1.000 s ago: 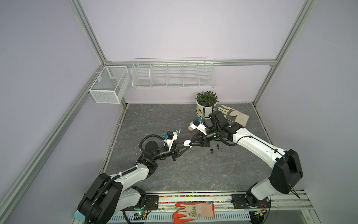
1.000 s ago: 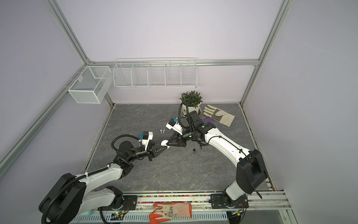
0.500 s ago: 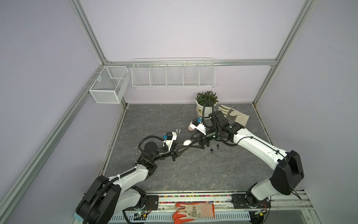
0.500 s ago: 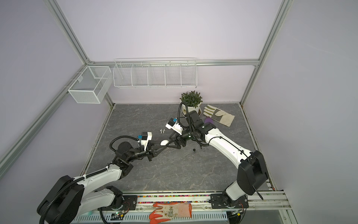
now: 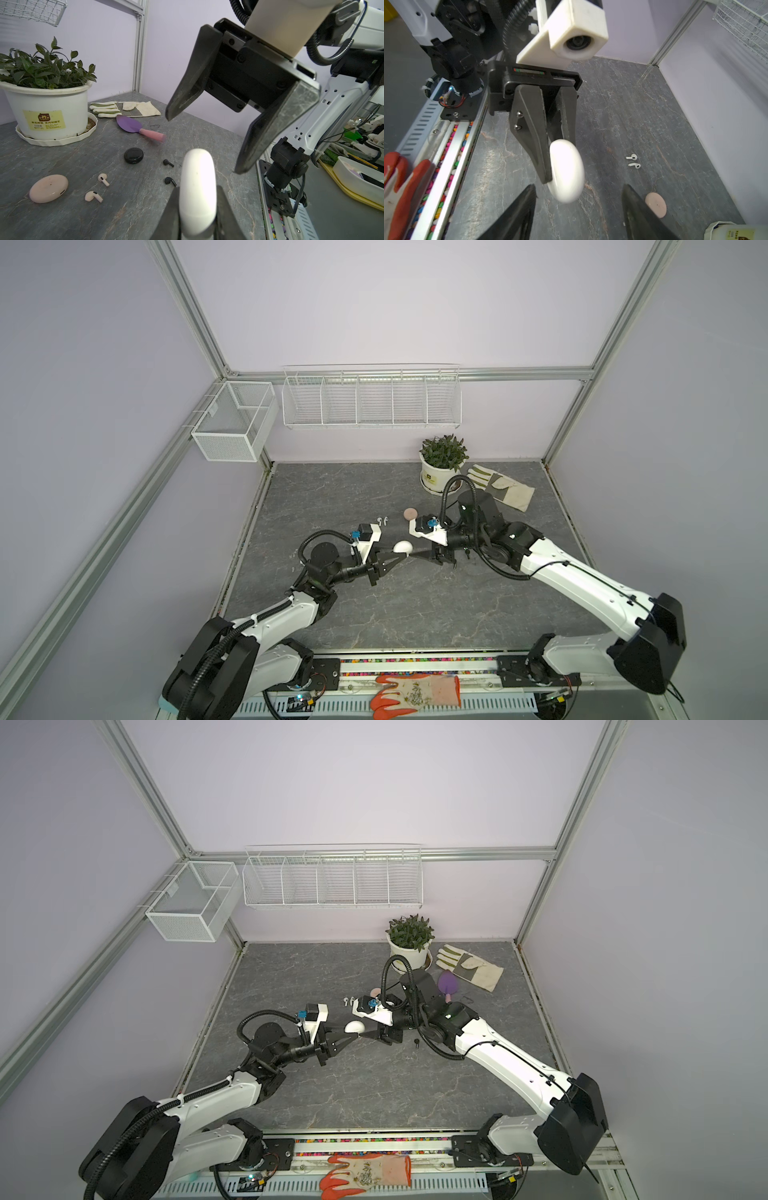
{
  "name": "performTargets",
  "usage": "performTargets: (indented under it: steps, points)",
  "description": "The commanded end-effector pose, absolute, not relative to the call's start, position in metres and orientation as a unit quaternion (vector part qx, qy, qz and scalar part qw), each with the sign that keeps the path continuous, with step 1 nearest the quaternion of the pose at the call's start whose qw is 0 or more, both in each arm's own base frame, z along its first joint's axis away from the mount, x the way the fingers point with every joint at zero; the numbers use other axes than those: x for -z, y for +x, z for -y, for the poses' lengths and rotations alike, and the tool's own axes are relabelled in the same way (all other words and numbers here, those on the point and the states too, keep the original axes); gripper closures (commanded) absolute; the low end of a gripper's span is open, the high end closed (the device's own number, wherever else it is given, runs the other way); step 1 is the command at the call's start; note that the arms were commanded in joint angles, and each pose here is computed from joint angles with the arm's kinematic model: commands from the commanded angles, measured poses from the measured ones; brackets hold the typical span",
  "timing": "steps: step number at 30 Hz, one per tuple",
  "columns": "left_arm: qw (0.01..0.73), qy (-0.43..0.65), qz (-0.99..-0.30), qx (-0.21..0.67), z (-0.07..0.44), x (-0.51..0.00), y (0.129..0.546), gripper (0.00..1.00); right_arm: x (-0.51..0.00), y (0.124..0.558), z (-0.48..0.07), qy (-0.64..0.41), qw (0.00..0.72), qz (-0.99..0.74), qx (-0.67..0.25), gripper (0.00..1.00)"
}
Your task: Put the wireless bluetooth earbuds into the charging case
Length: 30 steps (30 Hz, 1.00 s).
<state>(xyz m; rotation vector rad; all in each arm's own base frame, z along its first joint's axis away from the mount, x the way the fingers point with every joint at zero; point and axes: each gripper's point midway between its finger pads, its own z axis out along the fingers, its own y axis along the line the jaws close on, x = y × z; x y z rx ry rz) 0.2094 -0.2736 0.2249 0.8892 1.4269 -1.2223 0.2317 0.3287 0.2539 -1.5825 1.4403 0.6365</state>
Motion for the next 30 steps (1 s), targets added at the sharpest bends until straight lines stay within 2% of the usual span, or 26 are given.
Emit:
performTargets:
  steps: [1,30]
  points:
    - [0.523,0.388,-0.571,0.499,0.275,-0.238,0.207,1.0,-0.259,0.24,-0.334,-0.654,0.474,-0.547,-0.219,0.33]
    - [0.524,0.392,-0.566,0.501,0.275,-0.239,0.204,1.0,-0.24,0.237,-0.342,-0.677,0.457,-0.538,-0.208,0.35]
